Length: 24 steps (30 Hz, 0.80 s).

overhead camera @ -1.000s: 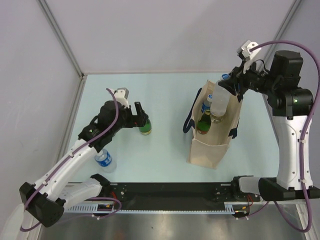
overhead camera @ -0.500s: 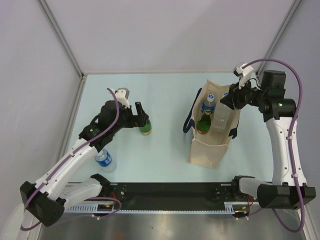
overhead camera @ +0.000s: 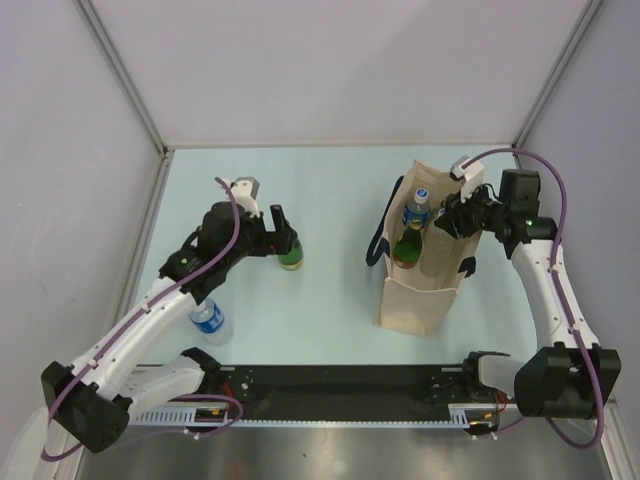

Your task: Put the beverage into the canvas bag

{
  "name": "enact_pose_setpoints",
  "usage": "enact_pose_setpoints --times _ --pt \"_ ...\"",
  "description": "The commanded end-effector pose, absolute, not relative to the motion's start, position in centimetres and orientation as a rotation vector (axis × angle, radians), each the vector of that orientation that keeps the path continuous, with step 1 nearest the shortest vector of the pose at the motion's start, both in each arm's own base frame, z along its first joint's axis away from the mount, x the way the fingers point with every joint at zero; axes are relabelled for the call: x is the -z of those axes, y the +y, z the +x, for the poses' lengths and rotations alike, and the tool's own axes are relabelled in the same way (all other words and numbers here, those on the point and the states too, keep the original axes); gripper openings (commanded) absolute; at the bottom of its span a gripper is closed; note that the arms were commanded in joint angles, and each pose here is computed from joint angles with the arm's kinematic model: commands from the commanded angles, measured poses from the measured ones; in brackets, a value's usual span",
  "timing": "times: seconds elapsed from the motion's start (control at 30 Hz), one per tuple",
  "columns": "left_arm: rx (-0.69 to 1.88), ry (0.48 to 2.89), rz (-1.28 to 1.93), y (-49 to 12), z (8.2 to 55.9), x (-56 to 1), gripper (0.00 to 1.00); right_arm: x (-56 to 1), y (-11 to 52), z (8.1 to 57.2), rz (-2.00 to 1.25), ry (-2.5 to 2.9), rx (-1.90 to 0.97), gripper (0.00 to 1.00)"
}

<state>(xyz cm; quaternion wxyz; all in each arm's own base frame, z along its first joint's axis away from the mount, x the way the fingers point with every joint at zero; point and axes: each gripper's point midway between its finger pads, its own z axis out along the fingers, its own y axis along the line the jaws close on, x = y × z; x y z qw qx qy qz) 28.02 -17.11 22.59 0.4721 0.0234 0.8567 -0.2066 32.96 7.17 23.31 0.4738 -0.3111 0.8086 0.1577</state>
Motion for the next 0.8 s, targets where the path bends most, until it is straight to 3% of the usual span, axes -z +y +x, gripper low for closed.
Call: enact_pose_setpoints --times 0.0,0.2,0.47,0.77 --pt "0.531 2.058 0.060 -17.5 28.9 -23.5 1.00 -27.7 7.3 35.4 -0.827 1.684 -0.272 0.00" --pt "0.534 2.065 0.048 -17.7 29.4 -23.7 1.00 -24.7 6.8 35.7 -0.823 1.732 -0.307 0.02" --pt "0.518 2.092 0.042 -18.1 30.5 -23.3 1.00 -22.2 6.7 34.2 -0.875 1.786 -0.329 0.30" --pt "0.500 2.102 0.045 -18.4 31.8 -23.3 1.00 -20.3 6.8 32.8 -0.950 1.834 -0.349 0.38"
